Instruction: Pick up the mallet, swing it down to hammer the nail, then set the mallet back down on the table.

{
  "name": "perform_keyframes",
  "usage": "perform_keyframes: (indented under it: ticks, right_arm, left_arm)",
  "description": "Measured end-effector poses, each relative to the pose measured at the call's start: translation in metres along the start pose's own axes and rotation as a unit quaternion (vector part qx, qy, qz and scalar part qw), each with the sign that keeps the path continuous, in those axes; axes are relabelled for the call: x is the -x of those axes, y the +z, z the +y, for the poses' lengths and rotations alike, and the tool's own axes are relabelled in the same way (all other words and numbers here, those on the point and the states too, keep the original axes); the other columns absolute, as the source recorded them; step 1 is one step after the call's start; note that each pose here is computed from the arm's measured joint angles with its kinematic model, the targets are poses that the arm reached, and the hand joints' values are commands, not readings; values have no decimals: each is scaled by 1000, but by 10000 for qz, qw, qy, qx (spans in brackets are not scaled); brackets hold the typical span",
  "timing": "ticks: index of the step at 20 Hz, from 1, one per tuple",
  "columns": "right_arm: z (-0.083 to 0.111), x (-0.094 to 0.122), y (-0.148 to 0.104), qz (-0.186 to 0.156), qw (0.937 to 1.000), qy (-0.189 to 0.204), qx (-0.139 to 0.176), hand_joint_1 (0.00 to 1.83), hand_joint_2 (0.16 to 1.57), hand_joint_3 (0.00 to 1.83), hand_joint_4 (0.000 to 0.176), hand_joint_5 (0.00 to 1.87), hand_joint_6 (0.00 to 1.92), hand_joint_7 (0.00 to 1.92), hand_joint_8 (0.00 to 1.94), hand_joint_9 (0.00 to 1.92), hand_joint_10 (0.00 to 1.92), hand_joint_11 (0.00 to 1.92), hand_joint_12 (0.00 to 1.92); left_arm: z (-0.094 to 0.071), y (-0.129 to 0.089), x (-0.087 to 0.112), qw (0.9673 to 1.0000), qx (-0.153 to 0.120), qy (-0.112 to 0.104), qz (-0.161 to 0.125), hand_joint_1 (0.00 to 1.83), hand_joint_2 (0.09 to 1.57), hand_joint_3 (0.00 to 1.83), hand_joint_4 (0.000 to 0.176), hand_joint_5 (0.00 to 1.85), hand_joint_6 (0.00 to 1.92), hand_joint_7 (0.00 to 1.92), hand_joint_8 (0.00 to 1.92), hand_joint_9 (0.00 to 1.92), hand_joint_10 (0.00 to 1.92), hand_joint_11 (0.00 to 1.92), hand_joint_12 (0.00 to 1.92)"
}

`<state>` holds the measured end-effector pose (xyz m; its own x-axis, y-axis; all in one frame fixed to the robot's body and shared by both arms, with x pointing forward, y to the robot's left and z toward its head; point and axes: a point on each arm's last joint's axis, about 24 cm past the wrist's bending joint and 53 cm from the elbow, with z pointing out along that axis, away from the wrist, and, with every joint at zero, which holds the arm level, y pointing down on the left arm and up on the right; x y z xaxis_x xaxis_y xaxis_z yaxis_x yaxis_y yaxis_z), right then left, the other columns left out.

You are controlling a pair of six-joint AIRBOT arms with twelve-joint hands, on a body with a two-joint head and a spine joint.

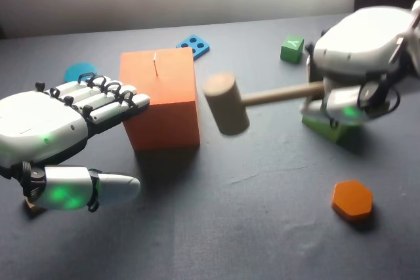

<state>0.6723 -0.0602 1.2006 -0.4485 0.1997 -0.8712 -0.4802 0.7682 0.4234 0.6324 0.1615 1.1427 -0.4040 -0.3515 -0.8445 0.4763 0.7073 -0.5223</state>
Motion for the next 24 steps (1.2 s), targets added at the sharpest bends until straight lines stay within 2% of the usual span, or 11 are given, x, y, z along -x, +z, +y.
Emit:
perform_keyframes:
  ticks: [5, 9, 12, 13, 16, 20, 22, 24]
  right_arm:
    - [20, 37, 7, -363, 9990, 89, 248, 562, 1571, 25, 0, 1220, 1921, 1451, 1941, 1540, 1921, 1670, 1921]
    - [23, 54, 17, -487, 9977, 227, 419, 519, 1571, 46, 0, 1216, 1921, 1455, 1941, 1535, 1921, 1662, 1921]
    - [22, 68, 23, -602, 9966, 197, 533, 551, 1571, 30, 0, 1207, 1921, 1449, 1941, 1533, 1921, 1661, 1921]
    - [26, 72, 26, -634, 9958, -9, 655, 558, 1571, 31, 0, 1207, 1921, 1453, 1941, 1537, 1921, 1671, 1921]
    - [34, 74, 29, -629, 9938, -138, 902, 643, 1563, 6, 0, 1217, 1921, 1452, 1941, 1533, 1921, 1666, 1921]
    - [44, 81, 28, -649, 9892, -229, 1294, 628, 1569, 4, 0, 1228, 1921, 1462, 1941, 1548, 1921, 1675, 1921]
    - [43, 82, 33, -658, 9894, -244, 1269, 640, 1565, 1, 0, 1230, 1921, 1468, 1941, 1555, 1921, 1688, 1921]
    - [37, 84, 40, -681, 9913, -224, 1105, 609, 1571, 12, 0, 1227, 1921, 1461, 1941, 1549, 1921, 1678, 1921]
  left_arm:
    - [0, 0, 0, 10000, 1, 0, 1, 0, 1183, 5, 0, 0, 0, 0, 0, 0, 0, 0, 0]
    - [0, 0, 0, 10000, 1, -2, 1, 0, 1179, 2, 0, 11, 4, 8, 3, 0, 0, 0, 0]
    - [0, 0, 0, 10000, 1, 0, 1, 0, 1178, 2, 0, 2, 1, 0, 0, 0, 0, 0, 0]
    - [0, 0, 0, 10000, -1, 1, 1, 0, 1178, 1, 0, 3, 1, 0, 0, 0, 0, 0, 0]
    - [0, 0, 0, 10000, -1, 1, 1, 0, 1179, 2, 0, 5, 2, 0, 0, 0, 0, 0, 0]
    - [0, 0, 0, 10000, -1, -2, -2, 0, 1182, 3, 0, 10, 1, 9, 1, 4, 1, 3, 1]
    - [0, 0, 0, 10000, 0, 0, 0, 0, 1180, 2, 0, 0, 0, 0, 0, 0, 0, 0, 0]
    - [0, 0, 0, 10000, 0, 0, 3, 0, 1177, 0, 0, 7, 3, 1, 0, 0, 0, 0, 0]
